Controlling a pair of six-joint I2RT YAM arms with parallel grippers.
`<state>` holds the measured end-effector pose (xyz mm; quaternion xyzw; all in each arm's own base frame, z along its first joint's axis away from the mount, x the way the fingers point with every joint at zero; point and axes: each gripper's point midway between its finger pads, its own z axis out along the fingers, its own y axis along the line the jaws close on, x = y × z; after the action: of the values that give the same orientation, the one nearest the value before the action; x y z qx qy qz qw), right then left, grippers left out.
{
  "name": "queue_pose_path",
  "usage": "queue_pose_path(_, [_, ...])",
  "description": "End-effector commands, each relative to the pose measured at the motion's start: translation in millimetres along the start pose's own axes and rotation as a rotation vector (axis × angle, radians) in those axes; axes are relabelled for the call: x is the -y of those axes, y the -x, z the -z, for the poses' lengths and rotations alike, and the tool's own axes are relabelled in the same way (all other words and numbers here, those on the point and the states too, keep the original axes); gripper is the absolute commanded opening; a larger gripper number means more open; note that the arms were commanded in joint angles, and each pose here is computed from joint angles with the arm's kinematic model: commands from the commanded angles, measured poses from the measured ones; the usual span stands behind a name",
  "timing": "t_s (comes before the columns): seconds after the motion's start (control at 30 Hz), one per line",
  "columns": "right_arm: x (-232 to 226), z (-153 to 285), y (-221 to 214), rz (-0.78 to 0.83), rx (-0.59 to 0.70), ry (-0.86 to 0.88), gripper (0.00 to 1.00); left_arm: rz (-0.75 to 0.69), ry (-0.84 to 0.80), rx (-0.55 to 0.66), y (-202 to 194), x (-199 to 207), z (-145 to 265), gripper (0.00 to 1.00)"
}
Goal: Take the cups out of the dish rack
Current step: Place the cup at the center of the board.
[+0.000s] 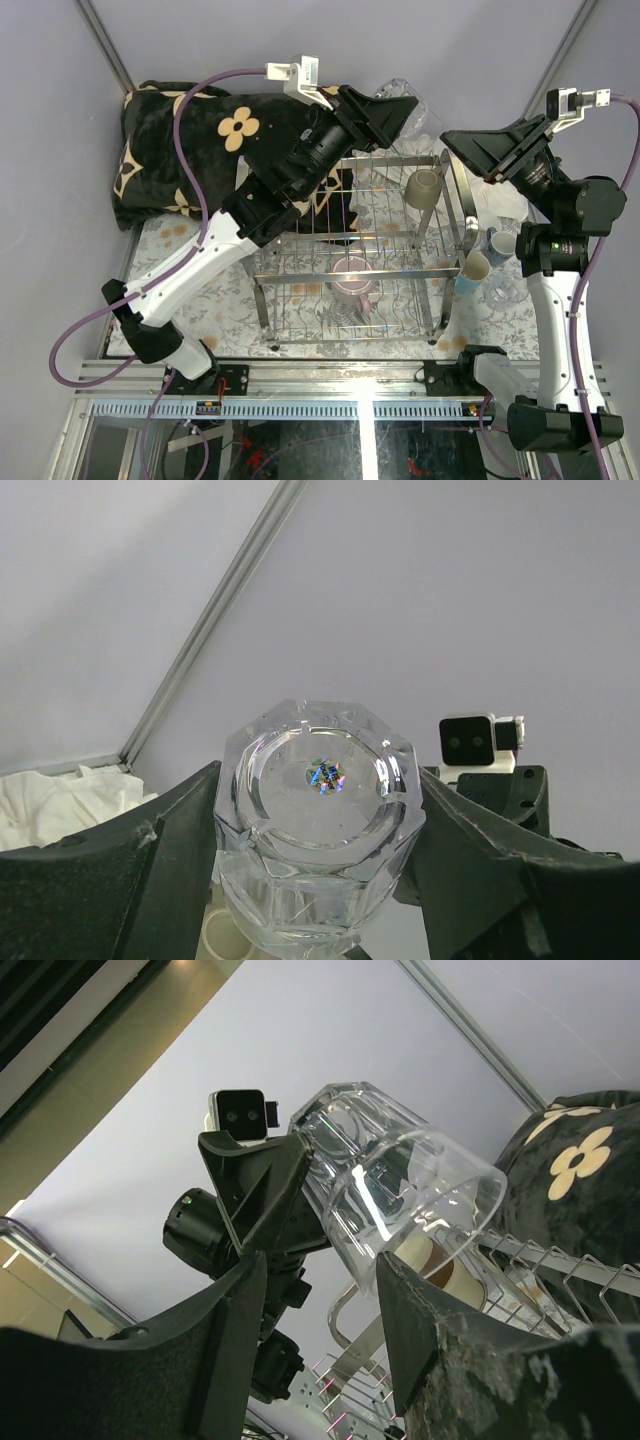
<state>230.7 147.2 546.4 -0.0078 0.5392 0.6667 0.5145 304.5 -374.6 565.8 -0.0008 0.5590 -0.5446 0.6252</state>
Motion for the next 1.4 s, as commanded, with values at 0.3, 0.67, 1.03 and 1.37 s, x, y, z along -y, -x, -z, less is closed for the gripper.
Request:
queue_pose_path(0.3, [-9.1, 1.7, -7.7, 0.029, -0.028, 0.047, 0.54, 0.098, -0.183, 0.104, 33.9, 47.0, -5.9, 0.08])
queue_pose_path(0.67, [-27.8, 1.1, 1.5, -0.030, 0.013, 0.200, 0.51, 0.196, -0.216, 0.105, 15.7, 48.9, -1.8, 0.07])
queue_pose_path(1.03, [-32.1, 2.9, 5.1, -0.056, 0.042, 0.232, 0.31, 0.242, -0.239, 0.078, -4.3, 52.7, -4.6, 0.07])
queue_pose_path(1.37, [-33.5, 1.1, 10.7, -0.052, 0.069, 0.219, 0.00, 0.172, -0.210, 0.089, 8.4, 51.4, 5.4, 0.49])
